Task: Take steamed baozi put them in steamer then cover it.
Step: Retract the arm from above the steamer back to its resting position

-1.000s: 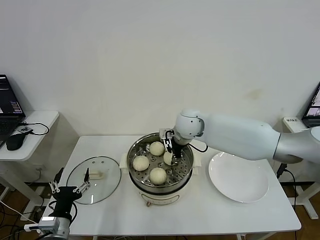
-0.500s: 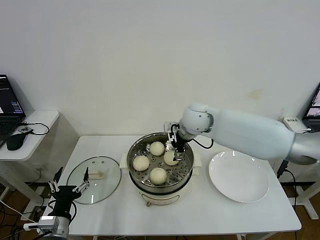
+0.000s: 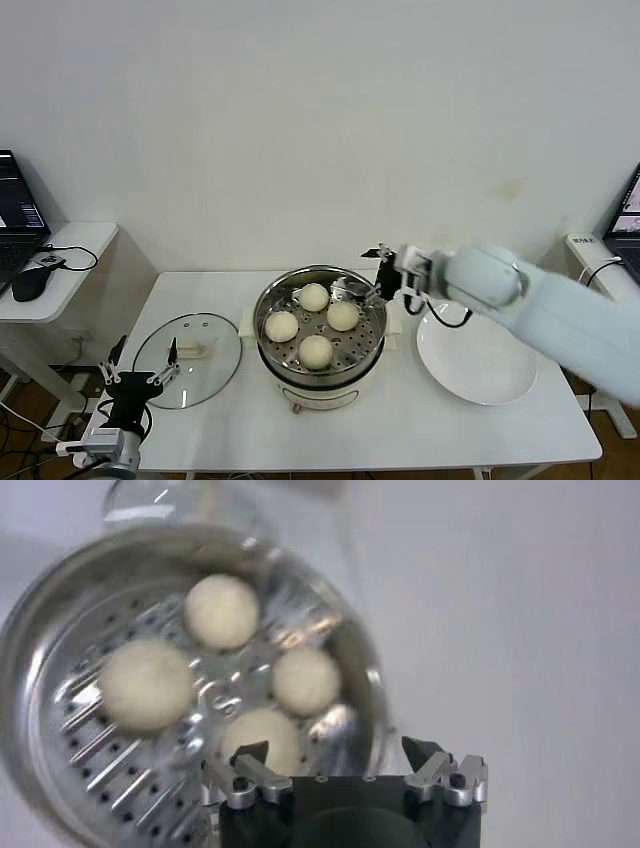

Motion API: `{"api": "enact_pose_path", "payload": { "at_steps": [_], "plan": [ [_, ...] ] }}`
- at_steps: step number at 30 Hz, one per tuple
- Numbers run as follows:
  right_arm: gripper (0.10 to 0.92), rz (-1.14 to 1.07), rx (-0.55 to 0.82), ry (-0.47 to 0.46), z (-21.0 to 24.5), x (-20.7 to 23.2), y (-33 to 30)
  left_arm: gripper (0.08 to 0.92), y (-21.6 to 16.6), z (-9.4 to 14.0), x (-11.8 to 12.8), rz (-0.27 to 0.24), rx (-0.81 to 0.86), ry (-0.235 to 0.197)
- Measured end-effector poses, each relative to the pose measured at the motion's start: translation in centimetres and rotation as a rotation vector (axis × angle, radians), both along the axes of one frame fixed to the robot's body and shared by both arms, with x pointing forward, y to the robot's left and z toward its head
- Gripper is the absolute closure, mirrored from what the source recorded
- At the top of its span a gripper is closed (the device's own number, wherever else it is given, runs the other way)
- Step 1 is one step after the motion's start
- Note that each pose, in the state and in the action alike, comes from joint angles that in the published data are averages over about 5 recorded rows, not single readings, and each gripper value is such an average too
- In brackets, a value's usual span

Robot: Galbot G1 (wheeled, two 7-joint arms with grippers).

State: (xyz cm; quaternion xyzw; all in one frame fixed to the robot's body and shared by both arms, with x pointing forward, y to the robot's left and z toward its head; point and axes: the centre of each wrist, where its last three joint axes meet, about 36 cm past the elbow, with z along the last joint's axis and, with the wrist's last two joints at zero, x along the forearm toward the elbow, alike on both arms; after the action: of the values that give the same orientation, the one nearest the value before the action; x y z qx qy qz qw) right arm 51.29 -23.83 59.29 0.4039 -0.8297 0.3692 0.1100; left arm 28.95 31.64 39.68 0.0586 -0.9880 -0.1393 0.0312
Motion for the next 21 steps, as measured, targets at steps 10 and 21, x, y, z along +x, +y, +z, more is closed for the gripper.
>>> {"api": "enact_pose_path", "payload": {
  "at_steps": [10,21],
  "plan": [
    [0.2,-0.196,0.404,-0.235,-6.5,-4.1,-5.5,0.177,0.7,-2.0,0.6,-0.032,0.218,0.019],
    [0.2,-0.6,0.574,-0.366,-14.9,-14.0,-13.7,0.177,5.0,-4.6,1.6,-0.128,0.793,0.012]
  ]
}}
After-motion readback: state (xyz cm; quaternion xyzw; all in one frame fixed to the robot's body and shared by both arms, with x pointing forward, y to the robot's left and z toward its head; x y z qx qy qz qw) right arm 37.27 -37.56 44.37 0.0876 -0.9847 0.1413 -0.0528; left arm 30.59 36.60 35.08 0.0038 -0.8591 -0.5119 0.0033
